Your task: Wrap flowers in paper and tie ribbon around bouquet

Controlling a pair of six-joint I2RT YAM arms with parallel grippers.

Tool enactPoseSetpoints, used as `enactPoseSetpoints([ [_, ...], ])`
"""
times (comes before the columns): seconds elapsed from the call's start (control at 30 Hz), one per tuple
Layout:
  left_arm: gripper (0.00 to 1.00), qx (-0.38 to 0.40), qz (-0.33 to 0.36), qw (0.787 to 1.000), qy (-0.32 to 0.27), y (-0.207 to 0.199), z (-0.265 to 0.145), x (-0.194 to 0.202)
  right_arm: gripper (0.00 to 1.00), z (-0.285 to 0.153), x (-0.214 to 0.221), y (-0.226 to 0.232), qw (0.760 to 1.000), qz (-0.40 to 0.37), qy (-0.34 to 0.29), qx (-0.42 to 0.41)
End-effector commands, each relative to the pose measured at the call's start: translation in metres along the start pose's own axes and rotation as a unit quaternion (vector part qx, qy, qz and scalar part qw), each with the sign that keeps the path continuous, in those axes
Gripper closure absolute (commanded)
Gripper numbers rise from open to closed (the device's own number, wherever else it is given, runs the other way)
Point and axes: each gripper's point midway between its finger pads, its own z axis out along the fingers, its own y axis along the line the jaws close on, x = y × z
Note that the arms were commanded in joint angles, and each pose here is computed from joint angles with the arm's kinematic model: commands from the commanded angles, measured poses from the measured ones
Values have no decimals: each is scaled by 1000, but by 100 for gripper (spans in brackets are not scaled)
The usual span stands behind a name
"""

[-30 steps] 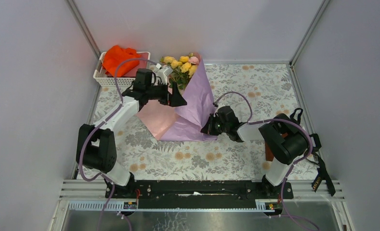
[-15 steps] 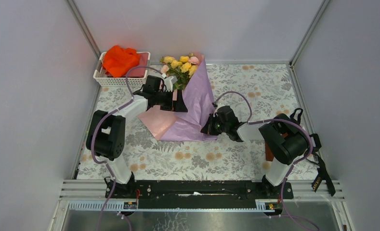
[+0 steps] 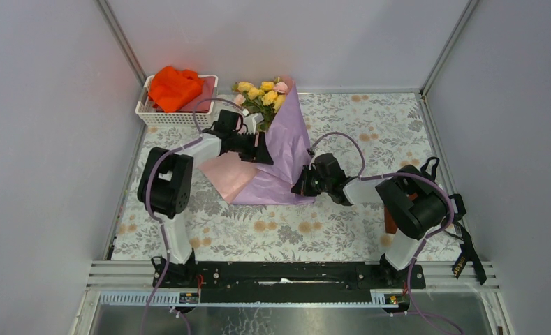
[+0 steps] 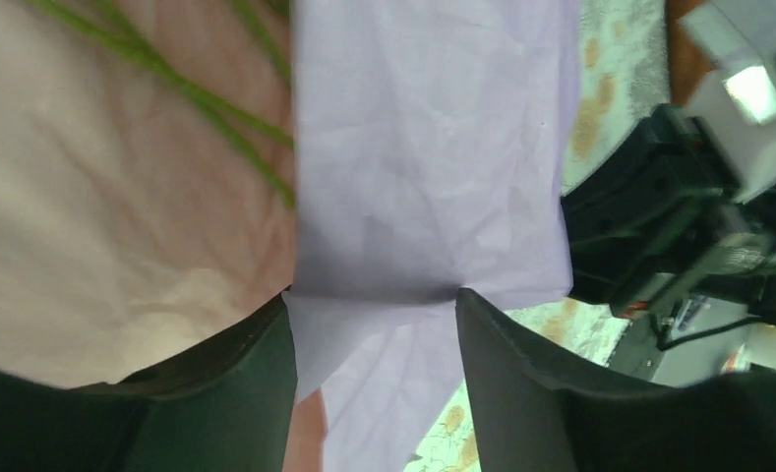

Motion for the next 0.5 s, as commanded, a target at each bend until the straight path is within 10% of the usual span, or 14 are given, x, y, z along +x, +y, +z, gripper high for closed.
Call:
enactPoseSetpoints([
  [0.0, 50, 78, 70, 994, -44, -52, -24, -25, 100, -5, 20, -35, 996, -17, 32, 77],
  [0.17, 100, 96, 91, 991, -10, -65, -38, -14, 100, -8, 15, -32, 996, -32, 34, 79],
  [0.47, 100, -101, 99, 990, 12, 24, -55, -28, 90, -25, 12, -16, 993, -88, 58, 49],
])
